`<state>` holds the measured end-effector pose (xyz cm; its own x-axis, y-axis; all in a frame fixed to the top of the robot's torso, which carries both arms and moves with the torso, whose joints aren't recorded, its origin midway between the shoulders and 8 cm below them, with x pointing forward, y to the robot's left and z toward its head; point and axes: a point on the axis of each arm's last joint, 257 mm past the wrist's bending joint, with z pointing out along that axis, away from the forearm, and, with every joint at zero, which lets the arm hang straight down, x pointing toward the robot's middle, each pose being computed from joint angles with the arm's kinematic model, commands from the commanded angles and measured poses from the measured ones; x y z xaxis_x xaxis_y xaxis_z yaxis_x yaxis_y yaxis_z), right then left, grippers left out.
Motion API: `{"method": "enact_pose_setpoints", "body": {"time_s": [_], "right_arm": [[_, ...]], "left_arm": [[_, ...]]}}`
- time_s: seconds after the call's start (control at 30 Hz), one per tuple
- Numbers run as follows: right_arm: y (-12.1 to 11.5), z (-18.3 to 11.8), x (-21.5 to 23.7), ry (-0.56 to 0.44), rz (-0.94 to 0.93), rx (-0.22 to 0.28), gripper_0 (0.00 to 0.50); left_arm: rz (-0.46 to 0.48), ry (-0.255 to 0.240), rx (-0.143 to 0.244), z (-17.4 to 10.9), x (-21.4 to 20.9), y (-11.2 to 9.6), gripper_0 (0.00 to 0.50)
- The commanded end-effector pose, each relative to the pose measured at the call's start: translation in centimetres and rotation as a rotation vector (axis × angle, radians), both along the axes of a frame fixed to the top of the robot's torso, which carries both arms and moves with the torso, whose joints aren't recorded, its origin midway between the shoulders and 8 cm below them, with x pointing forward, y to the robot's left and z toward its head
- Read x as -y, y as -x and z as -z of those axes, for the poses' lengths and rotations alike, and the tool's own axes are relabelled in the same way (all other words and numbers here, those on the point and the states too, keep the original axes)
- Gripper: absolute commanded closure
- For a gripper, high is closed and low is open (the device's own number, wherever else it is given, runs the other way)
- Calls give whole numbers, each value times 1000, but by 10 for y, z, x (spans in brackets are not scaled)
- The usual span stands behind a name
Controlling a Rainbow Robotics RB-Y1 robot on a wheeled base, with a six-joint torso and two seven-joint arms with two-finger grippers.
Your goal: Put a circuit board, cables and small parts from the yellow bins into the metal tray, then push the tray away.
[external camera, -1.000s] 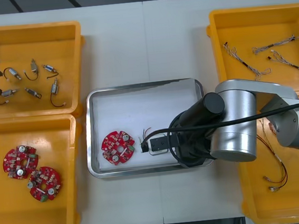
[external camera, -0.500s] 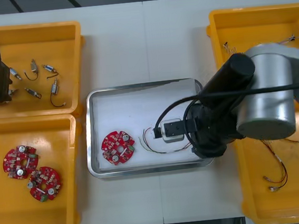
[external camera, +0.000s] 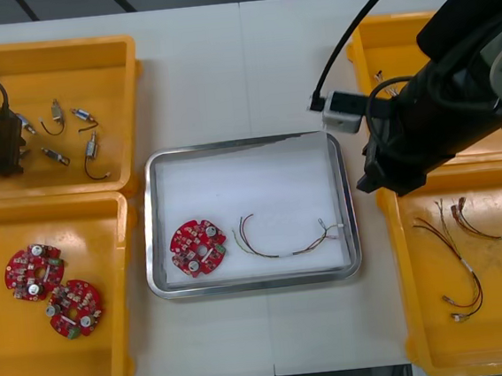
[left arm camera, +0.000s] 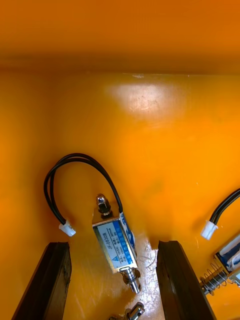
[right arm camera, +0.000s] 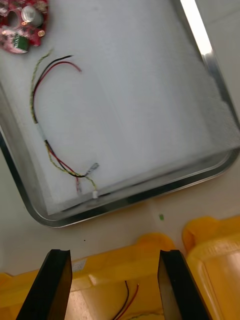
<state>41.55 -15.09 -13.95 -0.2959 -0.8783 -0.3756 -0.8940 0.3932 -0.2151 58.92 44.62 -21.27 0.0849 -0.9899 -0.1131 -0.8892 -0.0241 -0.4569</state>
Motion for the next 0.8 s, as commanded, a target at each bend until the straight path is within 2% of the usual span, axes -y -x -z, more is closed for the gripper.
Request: {"method": "enact_pose_setpoints", "body": {"time_s": [0.03,0.1,0.53,0.57,0.6,0.63,0.67,0.8], "right_arm": [[-21,-34,33,-70,174,30,0],[-25,-35,43,-96,236,24,0],[-37,-29,137,-150,527,68,0],[-37,-29,141,-153,537,69,0],[-38,-27,152,-165,576,60,0],[-38,-27,152,-165,576,60,0],[-41,-26,164,-169,612,55,0],[-49,-23,192,-146,682,60,0]], "left_arm": [[73,-51,16,-13,3,-11,0],[73,-52,17,-13,3,-11,0],[80,-64,33,-5,-2,-12,0],[79,-65,33,-5,-3,-12,29],[82,-68,32,-5,-3,-12,194],[82,-68,32,-5,-3,-12,194],[84,-70,32,-5,-3,-12,309],[87,-69,32,-5,-3,-12,384]]}}
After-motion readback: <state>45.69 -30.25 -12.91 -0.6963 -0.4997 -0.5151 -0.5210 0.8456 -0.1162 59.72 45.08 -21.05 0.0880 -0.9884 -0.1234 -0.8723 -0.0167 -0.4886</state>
